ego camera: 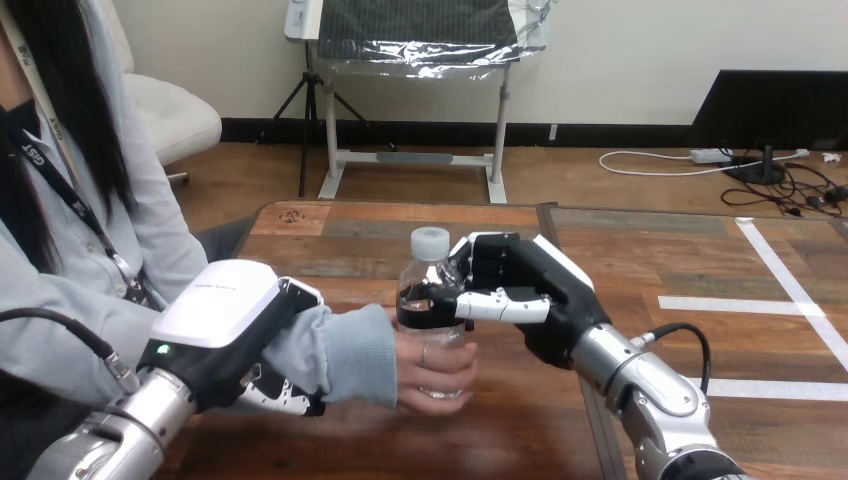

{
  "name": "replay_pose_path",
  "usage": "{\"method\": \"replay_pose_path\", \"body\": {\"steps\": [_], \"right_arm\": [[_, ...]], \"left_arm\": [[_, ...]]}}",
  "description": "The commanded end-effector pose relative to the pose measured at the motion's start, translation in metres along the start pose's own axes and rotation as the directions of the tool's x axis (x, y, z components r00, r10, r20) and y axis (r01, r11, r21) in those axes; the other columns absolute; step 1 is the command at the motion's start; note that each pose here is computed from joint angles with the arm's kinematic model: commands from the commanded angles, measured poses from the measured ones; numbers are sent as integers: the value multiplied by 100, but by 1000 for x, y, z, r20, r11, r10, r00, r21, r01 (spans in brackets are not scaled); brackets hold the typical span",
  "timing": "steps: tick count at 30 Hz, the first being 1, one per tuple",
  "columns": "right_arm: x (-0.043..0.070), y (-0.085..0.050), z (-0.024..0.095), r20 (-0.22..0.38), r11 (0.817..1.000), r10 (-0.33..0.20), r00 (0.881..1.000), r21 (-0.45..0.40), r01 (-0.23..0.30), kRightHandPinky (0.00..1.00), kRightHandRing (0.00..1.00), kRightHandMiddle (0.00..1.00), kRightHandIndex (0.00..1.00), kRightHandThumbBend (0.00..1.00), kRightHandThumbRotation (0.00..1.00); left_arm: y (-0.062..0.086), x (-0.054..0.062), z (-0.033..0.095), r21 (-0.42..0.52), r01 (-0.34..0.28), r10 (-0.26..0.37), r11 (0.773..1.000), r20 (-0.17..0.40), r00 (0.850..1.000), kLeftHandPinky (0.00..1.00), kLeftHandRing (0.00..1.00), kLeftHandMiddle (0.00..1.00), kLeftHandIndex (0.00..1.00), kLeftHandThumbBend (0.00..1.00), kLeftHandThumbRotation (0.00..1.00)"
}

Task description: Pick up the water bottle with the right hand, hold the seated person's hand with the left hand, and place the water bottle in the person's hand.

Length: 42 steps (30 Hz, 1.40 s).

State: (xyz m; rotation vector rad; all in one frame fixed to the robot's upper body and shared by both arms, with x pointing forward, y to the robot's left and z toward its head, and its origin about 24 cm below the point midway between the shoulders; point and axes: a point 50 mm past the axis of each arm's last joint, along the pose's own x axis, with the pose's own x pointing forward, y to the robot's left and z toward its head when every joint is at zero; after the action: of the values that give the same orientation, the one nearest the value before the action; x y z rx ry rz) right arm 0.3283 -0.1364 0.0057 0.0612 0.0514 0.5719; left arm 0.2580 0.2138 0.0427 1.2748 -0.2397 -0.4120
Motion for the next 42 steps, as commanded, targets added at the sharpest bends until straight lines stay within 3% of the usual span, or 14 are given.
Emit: {"method": "replay_pose_path", "body": {"steps": [1,9,12,21,28,30,36,42], "right_arm": [[15,0,30,125,998,40,991,-58,-33,19,24,35,36,74,0],[16,-2,29,111,999,31,993,1,-32,27,33,41,45,80,0],[16,-2,30,107,999,24,994,-25,-21,36,41,48,52,84,3],[18,-3,30,82,999,10,997,-47,-6,47,52,57,64,89,9],[18,-4,29,52,996,3,999,-90,2,65,68,72,81,98,31],[18,-4,30,40,992,9,999,-128,-4,66,70,73,83,99,33],[19,-4,30,23,986,2,1000,-169,2,82,84,85,93,100,51],[18,-6,29,15,980,-5,1000,-198,8,89,90,89,97,100,60]], "left_arm": [[16,20,9,-3,-76,76,997,58,995,30,33,39,42,86,0],[16,20,7,-3,-73,73,997,54,996,33,37,42,45,88,2],[16,20,7,-1,-72,72,997,52,996,36,40,45,49,90,4],[16,19,5,12,-67,67,998,47,997,45,49,55,59,92,13],[16,18,3,19,-58,57,998,38,998,57,63,68,72,98,23],[16,17,3,33,-53,52,998,30,998,58,64,69,73,98,24],[16,16,3,63,-60,59,996,28,998,73,75,79,83,100,31],[15,16,3,72,-49,48,996,21,999,79,82,85,88,100,38]]}}
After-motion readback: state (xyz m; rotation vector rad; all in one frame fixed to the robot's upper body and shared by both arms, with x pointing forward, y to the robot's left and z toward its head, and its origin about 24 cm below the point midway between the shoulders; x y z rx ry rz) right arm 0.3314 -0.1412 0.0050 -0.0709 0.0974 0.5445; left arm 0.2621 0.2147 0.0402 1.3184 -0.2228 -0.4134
